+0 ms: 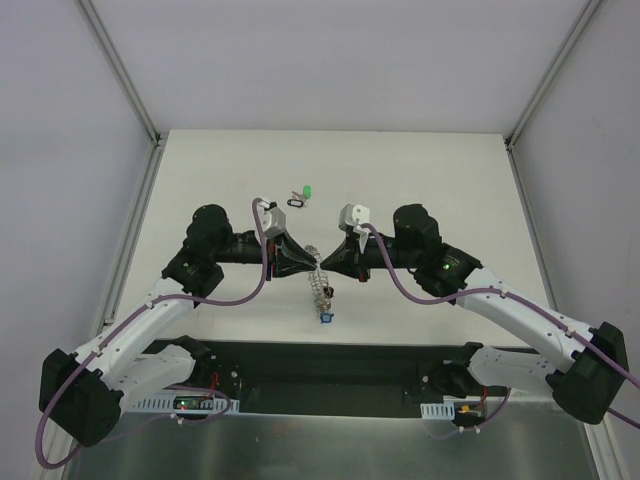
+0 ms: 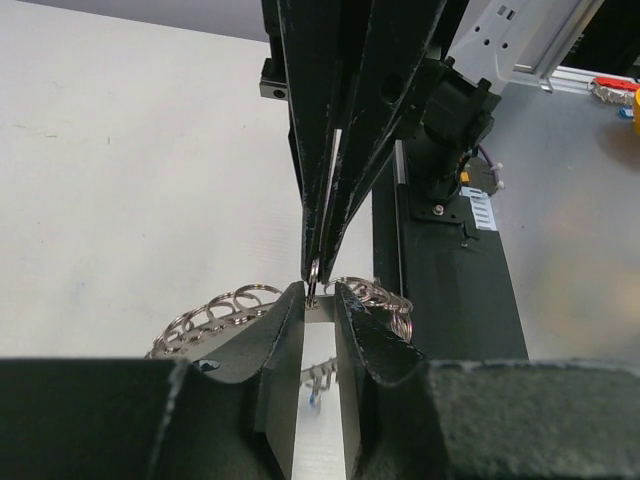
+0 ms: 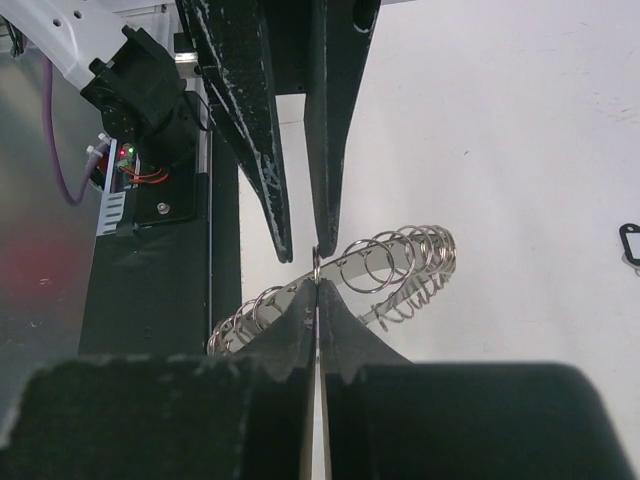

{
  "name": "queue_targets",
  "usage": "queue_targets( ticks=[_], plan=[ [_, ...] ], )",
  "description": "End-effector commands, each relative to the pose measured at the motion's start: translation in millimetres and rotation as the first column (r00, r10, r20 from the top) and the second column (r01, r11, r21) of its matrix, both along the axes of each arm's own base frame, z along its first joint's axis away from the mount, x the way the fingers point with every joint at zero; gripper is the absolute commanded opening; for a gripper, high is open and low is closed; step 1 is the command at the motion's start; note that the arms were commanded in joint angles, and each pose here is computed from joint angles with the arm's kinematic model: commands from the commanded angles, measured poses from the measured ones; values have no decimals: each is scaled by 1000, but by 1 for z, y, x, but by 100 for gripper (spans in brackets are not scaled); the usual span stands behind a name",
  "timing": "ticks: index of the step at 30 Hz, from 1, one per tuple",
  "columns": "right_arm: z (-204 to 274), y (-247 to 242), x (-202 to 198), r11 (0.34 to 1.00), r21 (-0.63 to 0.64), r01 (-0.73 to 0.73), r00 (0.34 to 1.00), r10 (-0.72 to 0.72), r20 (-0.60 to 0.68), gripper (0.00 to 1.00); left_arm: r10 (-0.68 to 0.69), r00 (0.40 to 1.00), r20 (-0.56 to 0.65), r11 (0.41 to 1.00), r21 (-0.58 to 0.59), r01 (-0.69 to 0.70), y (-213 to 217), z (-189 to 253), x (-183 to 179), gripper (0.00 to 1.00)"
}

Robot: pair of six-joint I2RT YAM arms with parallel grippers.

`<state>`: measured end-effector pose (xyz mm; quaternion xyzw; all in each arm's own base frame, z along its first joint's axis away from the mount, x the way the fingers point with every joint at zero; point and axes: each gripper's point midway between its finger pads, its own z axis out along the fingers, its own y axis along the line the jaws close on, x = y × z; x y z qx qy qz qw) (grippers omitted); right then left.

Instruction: Put the keys on the keyring

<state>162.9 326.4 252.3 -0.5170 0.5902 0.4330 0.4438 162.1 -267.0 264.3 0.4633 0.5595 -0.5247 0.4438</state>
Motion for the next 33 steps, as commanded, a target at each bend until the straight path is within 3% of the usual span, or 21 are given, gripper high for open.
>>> queue_targets(
  ticks=[1,4,9,15,19,22,28,32,33],
  plan=[
    [27,8,0,996,73,-46,995,39,89,1,-42,995,95,999,-30,45,-6,16,-4,16],
    [27,9,1,996,70,-50,995,43,91,1,-46,994,96,999,-14,48,-8,11,-4,13],
    [24,10,2,997,58,-52,994,47,94,1,-42,995,91,999,20,40,-10,3,-1,1],
    [20,9,4,998,50,-40,995,35,98,1,-23,997,72,998,58,18,-11,-10,3,0],
    [18,9,8,999,38,-26,994,22,104,1,-1,998,70,996,91,-5,-11,-19,7,7],
    [15,9,9,999,32,-22,995,18,101,1,4,998,60,993,115,-11,-11,-26,9,0],
    [10,9,11,1000,22,-7,996,5,84,2,8,998,55,989,148,-16,-13,-34,10,0],
    [5,-1,20,997,14,70,996,-70,54,17,37,995,93,982,179,-53,-7,-38,14,0],
    [3,-4,21,996,14,86,996,-86,31,26,44,994,101,980,190,-62,-6,-38,15,0]
  ],
)
